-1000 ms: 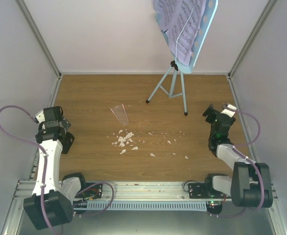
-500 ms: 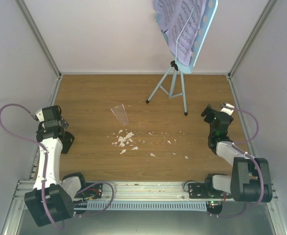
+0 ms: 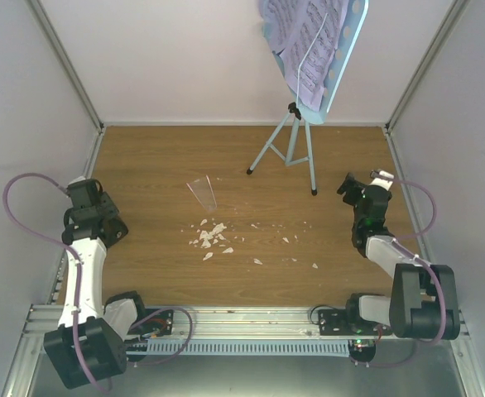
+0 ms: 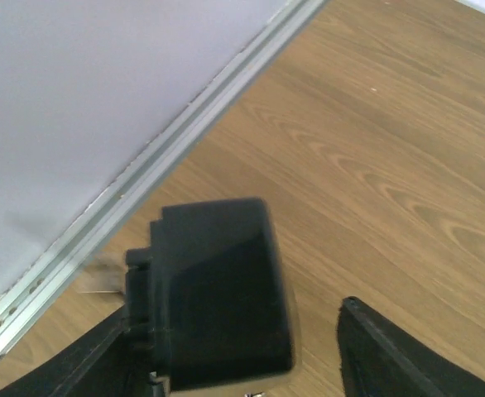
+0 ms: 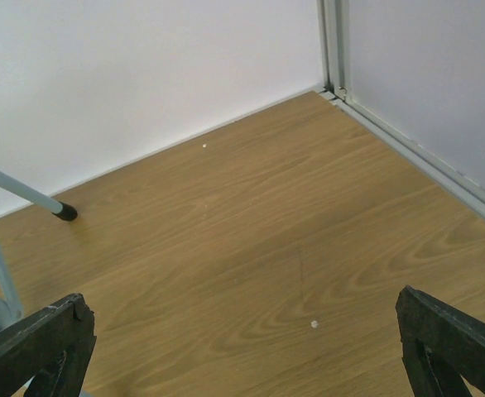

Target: Pack up the instrument practice props

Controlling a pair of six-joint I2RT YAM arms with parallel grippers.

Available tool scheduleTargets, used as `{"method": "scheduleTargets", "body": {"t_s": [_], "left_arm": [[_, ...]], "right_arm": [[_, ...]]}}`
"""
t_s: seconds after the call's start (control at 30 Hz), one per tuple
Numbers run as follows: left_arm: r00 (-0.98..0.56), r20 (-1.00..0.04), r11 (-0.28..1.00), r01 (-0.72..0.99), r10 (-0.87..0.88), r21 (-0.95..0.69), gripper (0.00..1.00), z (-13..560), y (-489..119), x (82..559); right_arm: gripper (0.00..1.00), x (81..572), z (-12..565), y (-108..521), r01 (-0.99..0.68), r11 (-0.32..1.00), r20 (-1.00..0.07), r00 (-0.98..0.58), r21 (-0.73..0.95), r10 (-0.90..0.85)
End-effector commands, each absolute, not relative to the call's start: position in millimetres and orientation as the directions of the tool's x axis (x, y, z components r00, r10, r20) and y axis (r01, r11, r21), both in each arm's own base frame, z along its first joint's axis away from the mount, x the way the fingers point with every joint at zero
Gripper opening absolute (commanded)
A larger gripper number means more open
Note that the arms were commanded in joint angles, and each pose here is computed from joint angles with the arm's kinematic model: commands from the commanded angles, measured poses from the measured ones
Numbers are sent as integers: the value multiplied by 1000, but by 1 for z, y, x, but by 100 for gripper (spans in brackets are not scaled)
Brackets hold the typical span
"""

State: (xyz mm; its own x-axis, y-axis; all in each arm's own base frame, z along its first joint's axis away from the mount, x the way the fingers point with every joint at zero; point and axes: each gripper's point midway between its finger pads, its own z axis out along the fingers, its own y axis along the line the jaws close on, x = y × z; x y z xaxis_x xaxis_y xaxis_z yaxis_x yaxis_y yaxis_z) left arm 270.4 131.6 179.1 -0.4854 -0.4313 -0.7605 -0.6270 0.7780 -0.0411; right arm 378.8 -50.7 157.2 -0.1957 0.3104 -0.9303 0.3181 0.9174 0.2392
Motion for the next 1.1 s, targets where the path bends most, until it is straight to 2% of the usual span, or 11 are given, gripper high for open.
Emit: {"method": "scheduleTargets", "body": {"t_s": [0.0, 0.33, 0.63, 0.83, 1.07], "left_arm": [[-476, -794, 844, -529, -379, -86, 61, 189, 119, 288], [-527, -772, 893, -435, -354, -113, 41, 181, 103, 299], [-538, -762, 889, -446, -360, -105, 35, 179, 106, 300], [-542, -786, 945, -279, -299, -167, 31, 192, 65, 310], [-653, -742, 988, -59, -148, -145, 30, 187, -19, 316]], "right_arm": [[100, 384, 163, -46, 282, 924, -928, -193, 259, 319], [100, 385, 160, -39, 238, 945, -938, -211, 225, 276], [100, 392, 156, -34, 213, 950, -929, -246, 228, 278], [100, 395, 155, -29, 188, 955, -926, -259, 231, 275], [100, 396, 155, -27, 171, 960, -929, -264, 222, 261]]}}
